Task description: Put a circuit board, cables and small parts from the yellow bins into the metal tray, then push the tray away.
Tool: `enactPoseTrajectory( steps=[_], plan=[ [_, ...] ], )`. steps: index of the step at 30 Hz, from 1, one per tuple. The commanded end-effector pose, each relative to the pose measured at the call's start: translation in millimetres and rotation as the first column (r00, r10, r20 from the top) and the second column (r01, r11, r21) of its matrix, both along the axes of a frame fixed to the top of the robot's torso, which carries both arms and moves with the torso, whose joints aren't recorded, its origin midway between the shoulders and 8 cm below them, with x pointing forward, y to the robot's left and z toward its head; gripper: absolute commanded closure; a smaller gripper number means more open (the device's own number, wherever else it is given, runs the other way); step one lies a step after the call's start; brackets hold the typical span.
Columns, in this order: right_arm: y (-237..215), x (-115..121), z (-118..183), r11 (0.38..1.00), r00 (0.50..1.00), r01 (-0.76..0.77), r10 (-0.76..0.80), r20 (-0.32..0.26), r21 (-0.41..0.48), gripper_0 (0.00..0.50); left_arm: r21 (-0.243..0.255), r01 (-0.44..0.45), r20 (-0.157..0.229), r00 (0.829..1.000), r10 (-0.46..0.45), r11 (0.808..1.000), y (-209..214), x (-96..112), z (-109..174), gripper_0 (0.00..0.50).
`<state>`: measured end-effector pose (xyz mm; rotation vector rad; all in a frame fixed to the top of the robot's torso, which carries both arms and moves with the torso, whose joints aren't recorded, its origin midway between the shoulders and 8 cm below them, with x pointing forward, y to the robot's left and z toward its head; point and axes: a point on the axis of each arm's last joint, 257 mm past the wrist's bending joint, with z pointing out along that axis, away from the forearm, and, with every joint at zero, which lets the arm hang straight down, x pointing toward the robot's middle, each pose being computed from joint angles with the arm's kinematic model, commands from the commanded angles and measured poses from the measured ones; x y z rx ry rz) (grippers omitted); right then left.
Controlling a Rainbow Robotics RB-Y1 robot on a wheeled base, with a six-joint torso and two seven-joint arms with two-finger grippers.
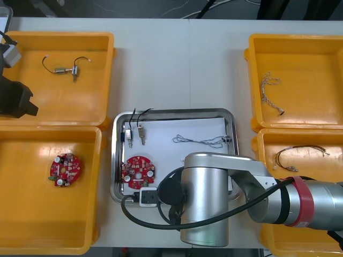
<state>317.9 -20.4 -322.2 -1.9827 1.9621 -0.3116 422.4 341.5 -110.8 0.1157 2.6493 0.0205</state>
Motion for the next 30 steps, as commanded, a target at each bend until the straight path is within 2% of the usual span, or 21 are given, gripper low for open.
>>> enactPoseTrajectory(
  steps=[1,19,20,21,22,23,24,25,30],
  plan=[
    [14.0,-20.5,-8.9,0.999,1.000,-0.001,0.002,-0.027,0.034,0.000,-0.037,-0.055,0.020,0.998,0.056,0.998,0.3,-2.3,5.0,0.000],
    [15.0,-27.4,-18.2,0.999,1.000,-0.011,0.011,-0.022,0.038,0.000,-0.038,-0.056,0.015,0.998,0.057,0.998,0.6,-3.5,3.1,0.000],
    [15.1,-26.9,-17.8,0.999,1.000,-0.011,0.012,-0.021,0.039,0.033,-0.038,-0.054,0.015,0.998,0.055,0.998,0.1,-3.3,3.6,0.000],
    [15.0,-27.0,-18.0,0.999,1.000,-0.012,0.013,-0.020,0.038,0.117,-0.038,-0.055,0.014,0.998,0.056,0.998,0.3,-3.6,3.0,0.000],
    [14.7,-26.2,-17.8,0.999,1.000,-0.012,0.013,-0.019,0.038,0.171,-0.038,-0.055,0.014,0.998,0.056,0.998,0.3,-3.6,3.0,0.000],
    [14.2,-25.9,-17.7,0.999,1.000,-0.012,0.013,-0.017,0.036,0.353,-0.038,-0.055,0.014,0.998,0.056,0.998,0.3,-3.6,3.0,0.000],
    [14.7,-26.2,-17.8,0.999,1.000,-0.013,0.014,-0.019,0.038,0.455,-0.038,-0.055,0.014,0.998,0.056,0.998,0.3,-3.6,3.0,0.000],
    [13.9,-25.9,-18.0,0.999,1.000,-0.014,0.014,-0.018,0.036,0.496,-0.038,-0.055,0.014,0.998,0.056,0.998,0.3,-3.6,3.0,0.000],
    [12.8,-23.2,-18.4,0.999,1.000,-0.015,0.016,-0.013,0.043,0.500,-0.038,-0.055,0.014,0.998,0.056,0.998,0.3,-3.6,3.0,0.000]
  ],
)
